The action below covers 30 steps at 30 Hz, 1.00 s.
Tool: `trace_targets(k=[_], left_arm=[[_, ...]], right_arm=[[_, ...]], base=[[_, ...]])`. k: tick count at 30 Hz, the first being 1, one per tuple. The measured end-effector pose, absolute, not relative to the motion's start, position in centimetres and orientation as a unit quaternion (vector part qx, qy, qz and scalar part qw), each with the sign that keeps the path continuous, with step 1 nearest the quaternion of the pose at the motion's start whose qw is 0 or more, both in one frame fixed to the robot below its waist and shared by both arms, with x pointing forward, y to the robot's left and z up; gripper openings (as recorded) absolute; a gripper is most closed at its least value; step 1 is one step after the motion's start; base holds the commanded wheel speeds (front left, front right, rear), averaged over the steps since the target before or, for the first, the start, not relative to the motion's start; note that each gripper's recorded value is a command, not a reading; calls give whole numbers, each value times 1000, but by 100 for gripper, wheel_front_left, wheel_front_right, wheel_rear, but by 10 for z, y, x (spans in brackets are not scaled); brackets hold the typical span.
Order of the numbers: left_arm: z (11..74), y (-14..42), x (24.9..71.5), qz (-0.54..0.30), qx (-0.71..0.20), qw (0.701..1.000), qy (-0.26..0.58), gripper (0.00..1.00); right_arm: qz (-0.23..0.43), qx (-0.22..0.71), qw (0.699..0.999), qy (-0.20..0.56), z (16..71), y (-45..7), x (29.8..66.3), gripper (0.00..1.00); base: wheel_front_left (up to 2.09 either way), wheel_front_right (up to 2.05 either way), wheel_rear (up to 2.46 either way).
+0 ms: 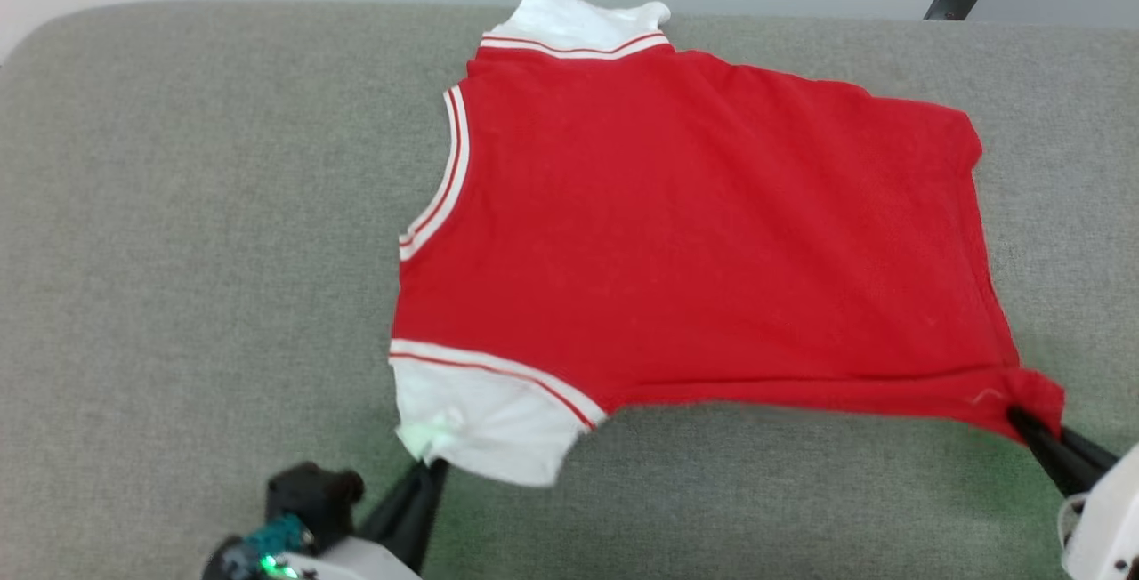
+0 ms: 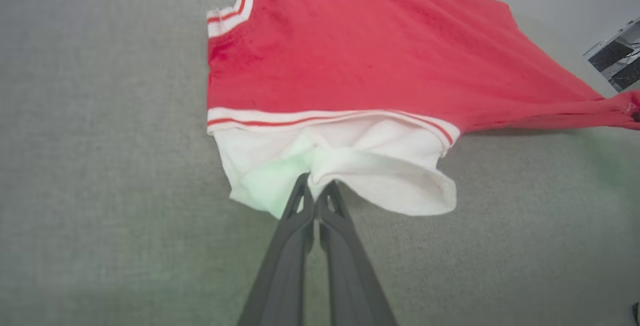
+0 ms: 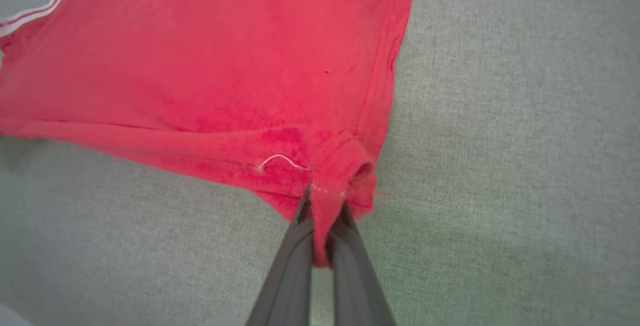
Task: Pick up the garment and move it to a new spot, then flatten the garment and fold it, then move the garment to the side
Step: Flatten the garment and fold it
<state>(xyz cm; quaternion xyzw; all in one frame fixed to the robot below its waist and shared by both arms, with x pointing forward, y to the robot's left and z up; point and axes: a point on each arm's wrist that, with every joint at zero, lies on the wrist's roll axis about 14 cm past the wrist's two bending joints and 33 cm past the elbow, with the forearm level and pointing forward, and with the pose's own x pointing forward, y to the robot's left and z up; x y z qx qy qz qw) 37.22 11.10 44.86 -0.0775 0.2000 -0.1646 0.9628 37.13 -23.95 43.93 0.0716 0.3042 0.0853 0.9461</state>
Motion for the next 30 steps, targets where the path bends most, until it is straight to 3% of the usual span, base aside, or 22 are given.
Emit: trace_targets(k=[8, 14, 21, 30], left_arm=[[422, 103, 343, -144, -113, 947, 264, 0], [438, 115, 359, -143, -82, 956, 242, 0], [482, 121, 412, -182, -8, 967, 176, 0], [503, 106, 485, -245, 62, 956, 152, 0]], right_arm=[[56, 87, 926, 363, 413, -252, 337, 0], [39, 81, 926, 367, 415, -265, 337, 0], [42, 56, 931, 358, 433, -269, 368, 0], [42, 16, 927, 373, 440, -273, 418, 0]], base=[[0, 0, 0], [0, 0, 0], [0, 0, 0], [0, 0, 0]])
